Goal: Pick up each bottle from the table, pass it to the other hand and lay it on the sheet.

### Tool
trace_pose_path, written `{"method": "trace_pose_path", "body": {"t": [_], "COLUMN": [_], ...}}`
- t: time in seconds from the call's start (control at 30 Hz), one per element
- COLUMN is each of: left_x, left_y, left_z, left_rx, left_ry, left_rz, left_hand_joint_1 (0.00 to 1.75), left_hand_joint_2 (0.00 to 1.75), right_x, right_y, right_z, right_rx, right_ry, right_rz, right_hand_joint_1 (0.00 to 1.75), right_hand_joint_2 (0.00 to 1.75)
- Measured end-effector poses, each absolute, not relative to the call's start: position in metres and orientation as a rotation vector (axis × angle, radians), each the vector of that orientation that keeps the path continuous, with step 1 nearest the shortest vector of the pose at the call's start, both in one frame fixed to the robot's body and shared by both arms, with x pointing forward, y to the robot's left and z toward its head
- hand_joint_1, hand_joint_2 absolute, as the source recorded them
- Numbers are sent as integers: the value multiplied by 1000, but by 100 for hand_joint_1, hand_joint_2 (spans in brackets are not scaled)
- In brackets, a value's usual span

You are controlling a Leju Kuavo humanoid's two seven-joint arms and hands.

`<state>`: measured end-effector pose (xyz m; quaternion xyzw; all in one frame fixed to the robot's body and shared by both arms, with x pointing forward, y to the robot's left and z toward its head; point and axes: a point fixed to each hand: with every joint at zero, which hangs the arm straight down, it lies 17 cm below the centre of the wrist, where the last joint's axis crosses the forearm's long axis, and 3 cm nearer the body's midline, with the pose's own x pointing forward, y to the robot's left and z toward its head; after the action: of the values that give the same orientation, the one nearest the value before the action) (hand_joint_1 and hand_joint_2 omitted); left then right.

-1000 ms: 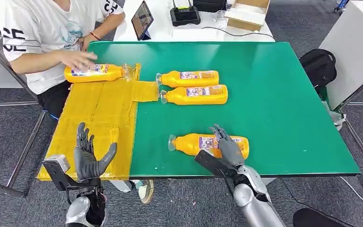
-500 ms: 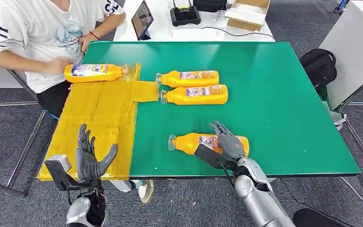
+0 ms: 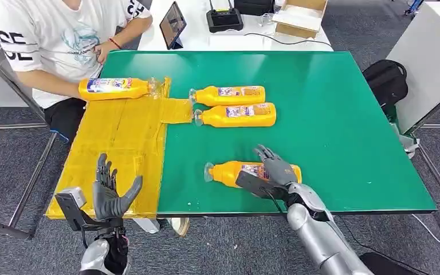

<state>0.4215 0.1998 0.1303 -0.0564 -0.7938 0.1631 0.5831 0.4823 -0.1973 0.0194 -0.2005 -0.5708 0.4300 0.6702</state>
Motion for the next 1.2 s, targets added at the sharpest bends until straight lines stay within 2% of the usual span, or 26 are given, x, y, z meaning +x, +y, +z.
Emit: {"method": "trace_pose_path", "body": {"t": [0.4,0.43,0.47,0.5,0.57,0.6,1.2], "left_x": [426,428,429,430,432,433,440], "left_y": [198,198,197,195,192,190,178], "left_z": [117,115,114,112,108,107,89], "left_rx": [-147,-152,-159,-166,-211,-223,-268], "left_ry": [-1811,-1804,-1796,-1788,-1759,-1752,-1680], "left_rz": [386,388,389,388,407,412,426], "left_hand_joint_1": [0,0,0,0,0,0,0], "left_hand_joint_2": [175,175,175,175,175,175,175], "right_x": [480,481,481,481,481,482,487], "right_y": [-215,-217,-220,-222,-226,-227,-235], "right_z": [7,5,3,1,-3,-2,-17], "right_rx": [-435,-435,-435,-433,-425,-423,-370], "right_ry": [-1205,-1196,-1185,-1176,-1155,-1152,-1078], "right_rz": [1072,1078,1085,1093,1109,1115,1179], "right_hand_joint_1": [2,12,79,133,164,171,175], "right_hand_joint_2": [175,175,175,175,175,175,175]}}
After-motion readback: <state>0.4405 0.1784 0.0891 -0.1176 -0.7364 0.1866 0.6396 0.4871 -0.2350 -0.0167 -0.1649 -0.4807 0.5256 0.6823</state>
